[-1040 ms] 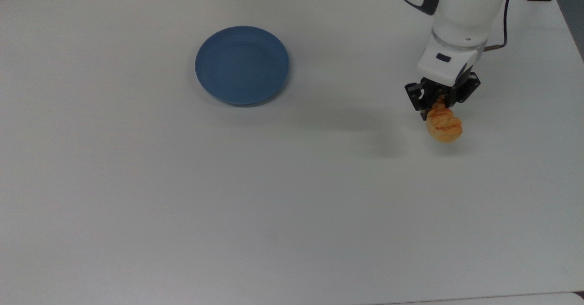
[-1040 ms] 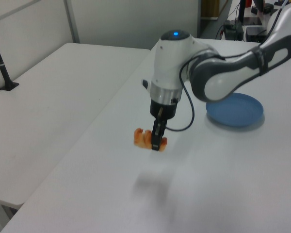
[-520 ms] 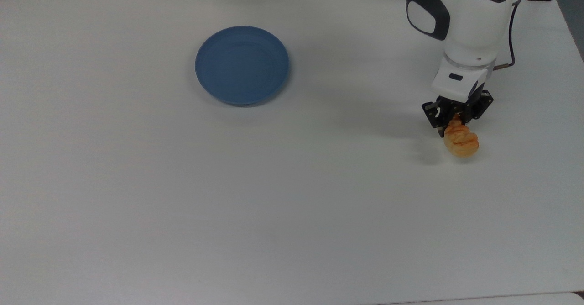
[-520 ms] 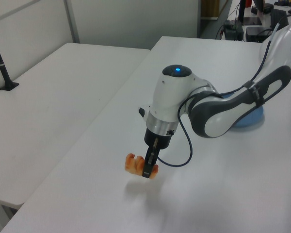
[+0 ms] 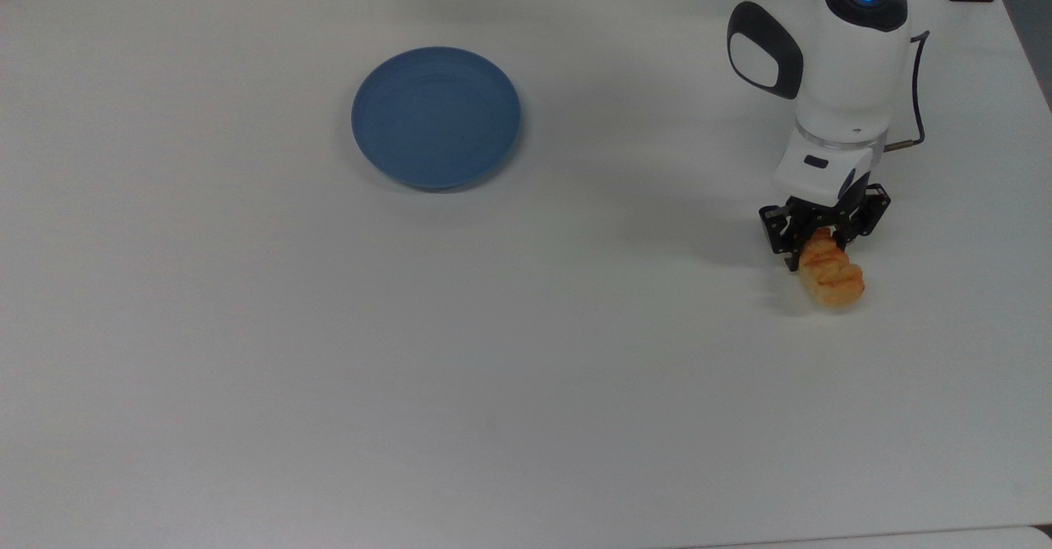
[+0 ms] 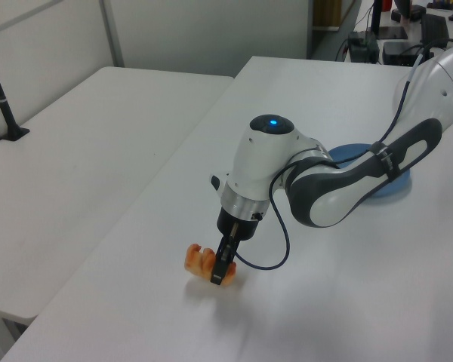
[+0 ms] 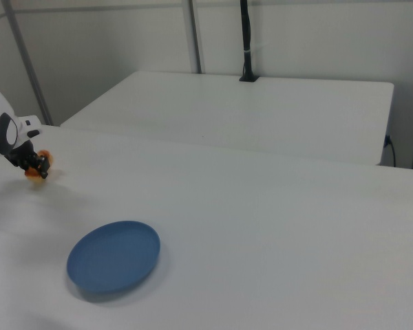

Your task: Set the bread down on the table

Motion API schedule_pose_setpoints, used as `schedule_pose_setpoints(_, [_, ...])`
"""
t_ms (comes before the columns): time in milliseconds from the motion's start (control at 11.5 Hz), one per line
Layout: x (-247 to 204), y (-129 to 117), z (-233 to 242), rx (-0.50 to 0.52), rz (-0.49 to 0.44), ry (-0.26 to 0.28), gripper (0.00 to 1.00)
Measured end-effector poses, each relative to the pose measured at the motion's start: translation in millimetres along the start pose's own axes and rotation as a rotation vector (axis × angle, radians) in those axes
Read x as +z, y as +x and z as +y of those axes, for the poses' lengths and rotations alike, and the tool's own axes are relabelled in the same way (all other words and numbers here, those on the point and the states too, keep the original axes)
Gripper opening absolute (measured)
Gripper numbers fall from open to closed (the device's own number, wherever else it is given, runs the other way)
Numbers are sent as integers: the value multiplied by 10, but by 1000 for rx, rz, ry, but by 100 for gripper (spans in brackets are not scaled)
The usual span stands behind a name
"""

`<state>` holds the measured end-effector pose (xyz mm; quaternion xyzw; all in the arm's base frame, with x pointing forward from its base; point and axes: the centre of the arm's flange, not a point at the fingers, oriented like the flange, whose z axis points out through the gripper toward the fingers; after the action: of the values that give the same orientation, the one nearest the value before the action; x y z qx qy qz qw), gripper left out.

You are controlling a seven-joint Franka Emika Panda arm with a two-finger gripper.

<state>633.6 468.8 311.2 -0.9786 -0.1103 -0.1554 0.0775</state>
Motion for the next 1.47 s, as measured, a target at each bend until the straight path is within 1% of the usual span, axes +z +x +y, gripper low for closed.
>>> schedule_pose_setpoints(87, [22,-9,0,-4,-1,-4,56])
schedule_pose_setpoints(173, [46,-20,-3,-16,0,-14,65])
schedule_pose_setpoints(433, [83,-45,-26,-26,-2,-20,72])
schedule_pose_setpoints(607, [45,-18,-36,-26,7,-17,80])
schedule_pose_setpoints(693, [-20,18,-36,-24,16,-15,82])
schedule_pose_setpoints(780, [-131,54,-28,-21,15,-17,93])
schedule_pose_setpoints(867, [-330,108,-11,-15,9,-22,100])
schedule_pose_setpoints(1040, [-837,216,177,16,-31,-53,100])
schedule_pose_setpoints(1213, [-1407,312,598,80,-100,-92,100])
schedule_pose_setpoints(1473, [-2336,336,1242,191,-191,-110,100])
